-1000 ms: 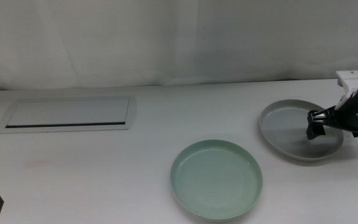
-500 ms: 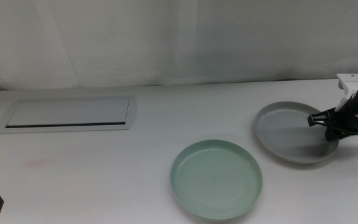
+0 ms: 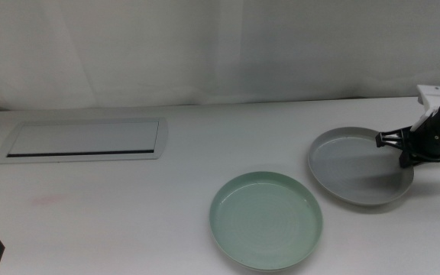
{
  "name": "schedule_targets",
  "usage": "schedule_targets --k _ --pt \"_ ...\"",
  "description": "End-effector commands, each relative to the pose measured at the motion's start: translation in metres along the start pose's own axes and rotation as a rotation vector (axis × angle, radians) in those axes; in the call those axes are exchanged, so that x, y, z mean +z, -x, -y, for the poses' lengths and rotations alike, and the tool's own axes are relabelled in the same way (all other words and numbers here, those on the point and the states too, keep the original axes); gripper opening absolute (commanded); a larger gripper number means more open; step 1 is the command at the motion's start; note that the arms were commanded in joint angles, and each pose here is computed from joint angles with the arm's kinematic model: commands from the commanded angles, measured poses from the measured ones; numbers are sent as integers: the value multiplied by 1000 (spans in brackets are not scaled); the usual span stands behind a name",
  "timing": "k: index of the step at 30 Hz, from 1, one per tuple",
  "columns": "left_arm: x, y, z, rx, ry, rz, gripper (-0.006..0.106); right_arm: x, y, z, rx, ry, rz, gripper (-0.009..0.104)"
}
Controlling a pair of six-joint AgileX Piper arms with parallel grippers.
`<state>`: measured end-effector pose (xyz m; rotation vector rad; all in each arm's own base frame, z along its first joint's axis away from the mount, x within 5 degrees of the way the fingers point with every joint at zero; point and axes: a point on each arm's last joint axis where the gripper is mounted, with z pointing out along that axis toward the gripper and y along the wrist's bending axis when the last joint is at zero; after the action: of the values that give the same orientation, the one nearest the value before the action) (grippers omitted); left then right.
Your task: Stack the three bowls on top of each other.
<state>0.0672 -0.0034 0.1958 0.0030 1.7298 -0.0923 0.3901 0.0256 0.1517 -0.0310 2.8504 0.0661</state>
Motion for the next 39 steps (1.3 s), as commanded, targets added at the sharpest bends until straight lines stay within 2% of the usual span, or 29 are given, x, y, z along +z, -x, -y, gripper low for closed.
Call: schedule_targets --k 1,11,28,33,39 --pt "1 -12 0 -8 -6 -27 -3 -10 0 0 -15 -9 20 -3" --pt "1 -12 0 -8 -6 -27 -3 -67 9 -2 -19 -3 162 -3" --pt "1 -12 0 -8 -6 -27 -3 -148 -5 -5 -23 5 284 -3" --pt "1 -12 0 -8 -6 -27 -3 -173 -12 -9 3 56 328 -3" --pt "1 -12 0 -8 -6 -27 -3 -199 -21 -23 8 182 366 -3"
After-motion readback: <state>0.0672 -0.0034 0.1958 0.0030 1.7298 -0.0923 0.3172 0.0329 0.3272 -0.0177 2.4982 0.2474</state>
